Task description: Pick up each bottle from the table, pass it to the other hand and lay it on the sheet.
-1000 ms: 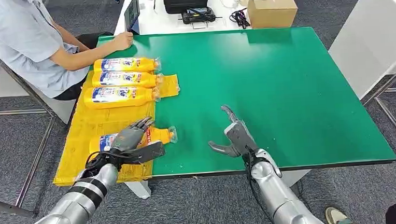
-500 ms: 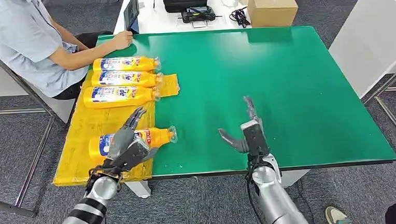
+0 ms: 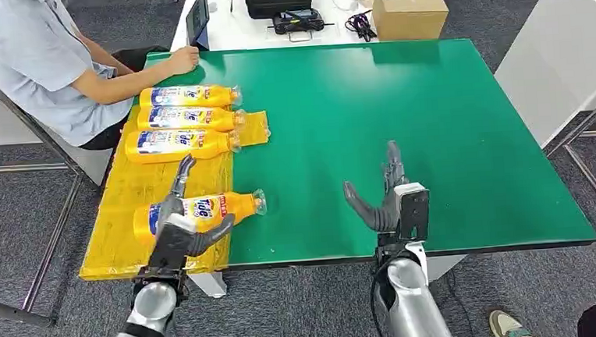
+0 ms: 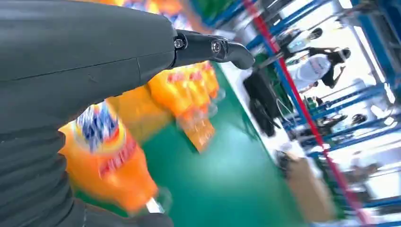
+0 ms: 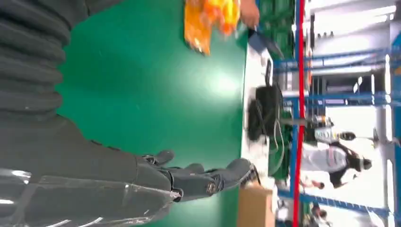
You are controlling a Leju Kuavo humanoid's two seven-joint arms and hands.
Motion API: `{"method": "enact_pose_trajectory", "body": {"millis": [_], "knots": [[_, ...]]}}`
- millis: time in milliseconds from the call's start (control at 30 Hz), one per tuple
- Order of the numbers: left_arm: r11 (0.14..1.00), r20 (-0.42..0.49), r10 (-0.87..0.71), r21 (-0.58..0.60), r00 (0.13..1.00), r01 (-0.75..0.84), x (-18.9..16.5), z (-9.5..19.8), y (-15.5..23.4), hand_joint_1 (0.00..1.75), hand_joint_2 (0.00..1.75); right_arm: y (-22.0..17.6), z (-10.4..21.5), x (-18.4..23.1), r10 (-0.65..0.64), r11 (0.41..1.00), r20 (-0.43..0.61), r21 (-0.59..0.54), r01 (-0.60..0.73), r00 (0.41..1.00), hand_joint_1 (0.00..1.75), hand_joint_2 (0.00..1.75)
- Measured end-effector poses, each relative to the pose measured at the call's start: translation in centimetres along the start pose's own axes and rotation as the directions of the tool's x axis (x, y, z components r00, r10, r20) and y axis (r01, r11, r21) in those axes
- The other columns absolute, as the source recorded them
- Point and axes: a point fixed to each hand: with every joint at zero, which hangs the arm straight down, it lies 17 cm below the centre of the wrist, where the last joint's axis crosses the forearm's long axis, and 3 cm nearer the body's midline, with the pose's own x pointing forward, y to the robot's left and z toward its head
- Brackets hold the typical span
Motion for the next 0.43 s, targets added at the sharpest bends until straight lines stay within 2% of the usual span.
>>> {"method": "enact_pose_trajectory", "body": {"millis": [133, 300, 433], "knots": [[0.972, -0.032, 0.222, 0.081, 0.974, -0.219, 0.8, 0.5, 0.6, 0.0, 1.75, 0.6, 1.0, 0.5, 0.05, 0.999, 0.01, 0.001, -0.051, 0.999, 0.0, 1.75], [0.944, -0.058, 0.311, 0.132, 0.949, -0.301, 0.8, 0.5, 0.7, 0.0, 1.75, 1.6, 2.0, 0.3, 0.124, 0.992, 0.019, 0.037, -0.124, 0.992, 0.0, 1.75], [0.937, -0.063, 0.329, 0.143, 0.942, -0.318, 0.9, 0.5, 0.6, 0.0, 1.75, 2.3, 2.5, 0.2, 0.133, 0.989, 0.019, 0.063, -0.134, 0.991, 0.0, 1.75]]}}
